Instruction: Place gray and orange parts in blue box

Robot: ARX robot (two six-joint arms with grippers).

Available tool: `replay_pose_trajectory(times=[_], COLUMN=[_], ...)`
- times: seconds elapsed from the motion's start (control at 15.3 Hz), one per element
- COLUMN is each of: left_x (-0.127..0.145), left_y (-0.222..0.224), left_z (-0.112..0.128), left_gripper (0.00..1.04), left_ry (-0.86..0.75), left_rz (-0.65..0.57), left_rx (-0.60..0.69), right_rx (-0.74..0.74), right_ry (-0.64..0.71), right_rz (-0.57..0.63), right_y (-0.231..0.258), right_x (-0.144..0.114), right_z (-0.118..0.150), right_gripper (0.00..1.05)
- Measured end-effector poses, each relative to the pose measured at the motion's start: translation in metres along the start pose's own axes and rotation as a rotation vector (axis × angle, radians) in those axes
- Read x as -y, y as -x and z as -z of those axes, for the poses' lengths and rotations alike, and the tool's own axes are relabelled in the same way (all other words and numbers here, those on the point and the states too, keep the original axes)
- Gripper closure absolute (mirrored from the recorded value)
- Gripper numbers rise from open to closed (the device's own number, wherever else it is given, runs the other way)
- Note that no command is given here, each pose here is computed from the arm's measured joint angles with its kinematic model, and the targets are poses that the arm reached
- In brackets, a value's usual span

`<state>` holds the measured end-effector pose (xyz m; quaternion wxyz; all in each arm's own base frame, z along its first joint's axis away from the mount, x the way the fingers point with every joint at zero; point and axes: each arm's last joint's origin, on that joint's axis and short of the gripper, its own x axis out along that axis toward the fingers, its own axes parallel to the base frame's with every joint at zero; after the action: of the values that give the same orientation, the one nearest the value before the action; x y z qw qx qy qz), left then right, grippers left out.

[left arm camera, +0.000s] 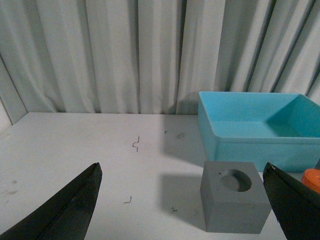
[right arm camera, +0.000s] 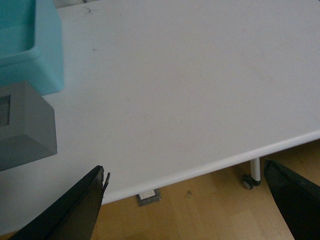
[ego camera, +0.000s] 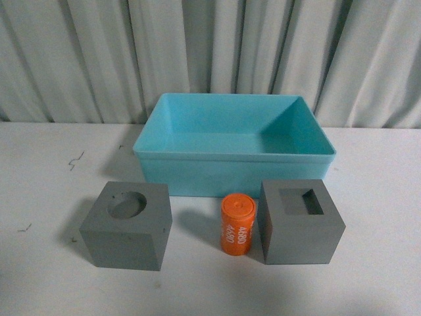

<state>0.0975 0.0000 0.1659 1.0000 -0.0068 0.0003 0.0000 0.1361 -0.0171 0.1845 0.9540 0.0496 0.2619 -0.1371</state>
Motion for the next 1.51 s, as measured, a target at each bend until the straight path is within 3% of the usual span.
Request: replay_pose_trajectory(times=[0.2, 0.46, 0.65, 1.11, 1.51], left_x=[0.000, 0.000, 0.000, 0.000, 0.000], left_y=[0.000, 0.000, 0.000, 0.000, 0.000], left_z=[0.000, 0.000, 0.000, 0.000, 0.000], left_gripper=[0.07, 0.07, 0.07, 0.07, 0.07], left_ry=[0.000, 0.000, 0.000, 0.000, 0.000], left_rz=[0.000, 0.000, 0.000, 0.000, 0.000], left_rx=[0.000, 0.000, 0.000, 0.000, 0.000], right_rx=[-0.051, -0.060, -0.086, -0.217, -0.299], right_ry=[0.090, 0.138, 0.113, -0.008, 0.101], right_rz=[-0.133, -0.319, -0.417, -0.437, -0.498], right_y=[-0.027, -0.063, -0.092, -0.147, -0.168], right_x=[0.002, -0.024, -0.051, -0.076, -0.122], right_z=[-0.022, -0.042, -0.039, -0.018, -0.021], right_gripper=[0.06, 0.06, 0.06, 0.06, 0.06])
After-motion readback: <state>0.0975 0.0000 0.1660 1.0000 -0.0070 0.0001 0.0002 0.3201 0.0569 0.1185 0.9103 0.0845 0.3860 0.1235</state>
